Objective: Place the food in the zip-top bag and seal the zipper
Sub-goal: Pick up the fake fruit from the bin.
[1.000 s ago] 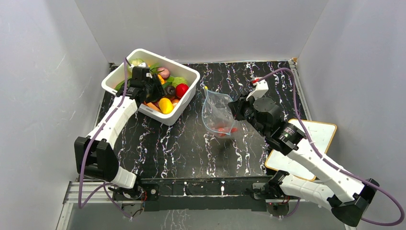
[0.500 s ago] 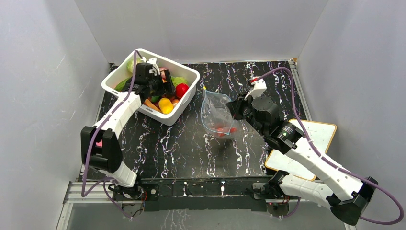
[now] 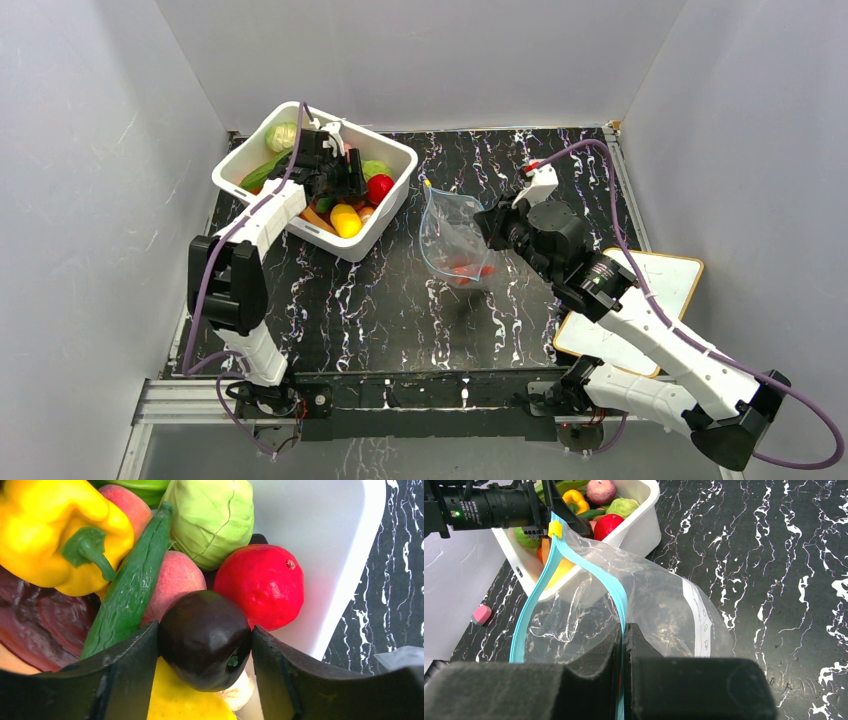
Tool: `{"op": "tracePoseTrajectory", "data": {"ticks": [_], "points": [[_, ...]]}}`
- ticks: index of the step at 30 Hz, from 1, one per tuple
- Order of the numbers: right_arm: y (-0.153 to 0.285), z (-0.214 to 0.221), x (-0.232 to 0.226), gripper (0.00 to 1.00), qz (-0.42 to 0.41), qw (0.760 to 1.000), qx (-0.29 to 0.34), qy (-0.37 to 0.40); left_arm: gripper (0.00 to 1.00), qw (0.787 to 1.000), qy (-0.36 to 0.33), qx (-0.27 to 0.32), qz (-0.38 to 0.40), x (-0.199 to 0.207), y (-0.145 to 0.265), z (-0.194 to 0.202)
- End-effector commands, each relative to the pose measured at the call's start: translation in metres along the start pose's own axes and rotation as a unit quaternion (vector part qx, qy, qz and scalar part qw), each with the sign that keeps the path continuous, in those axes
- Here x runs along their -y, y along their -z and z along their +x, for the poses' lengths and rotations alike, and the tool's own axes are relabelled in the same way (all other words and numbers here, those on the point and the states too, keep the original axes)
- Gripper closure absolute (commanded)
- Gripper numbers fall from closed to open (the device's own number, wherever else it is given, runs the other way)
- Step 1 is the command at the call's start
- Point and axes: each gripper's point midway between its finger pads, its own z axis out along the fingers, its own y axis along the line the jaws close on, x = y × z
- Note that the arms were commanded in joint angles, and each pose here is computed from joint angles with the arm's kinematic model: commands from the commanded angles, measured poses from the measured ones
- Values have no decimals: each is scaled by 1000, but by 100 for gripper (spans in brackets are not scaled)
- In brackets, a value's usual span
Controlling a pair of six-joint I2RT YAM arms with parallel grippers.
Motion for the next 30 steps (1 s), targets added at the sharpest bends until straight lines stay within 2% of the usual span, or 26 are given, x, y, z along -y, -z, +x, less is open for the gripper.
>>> {"op": "tracePoseTrajectory", "data": {"ticks": [1,5,15,24,30], "points": [[11,-33,-10,100,-14,999,45,-8,51,999,-14,42,17,13,22,-25],[9,-28,-11,100,-19,999,40,-8,59,999,-9,53,6,11,36,-27],[4,-22,-13,100,-26,999,37,-12,63,997,11,77,26,23,85,-23],[-10,-11,-24,100,-41,998,13,-45,63,983,26,98,153,73,150,-14],[-22,-5,-33,100,-55,996,3,-66,65,960,41,92,262,110,189,-1]]}}
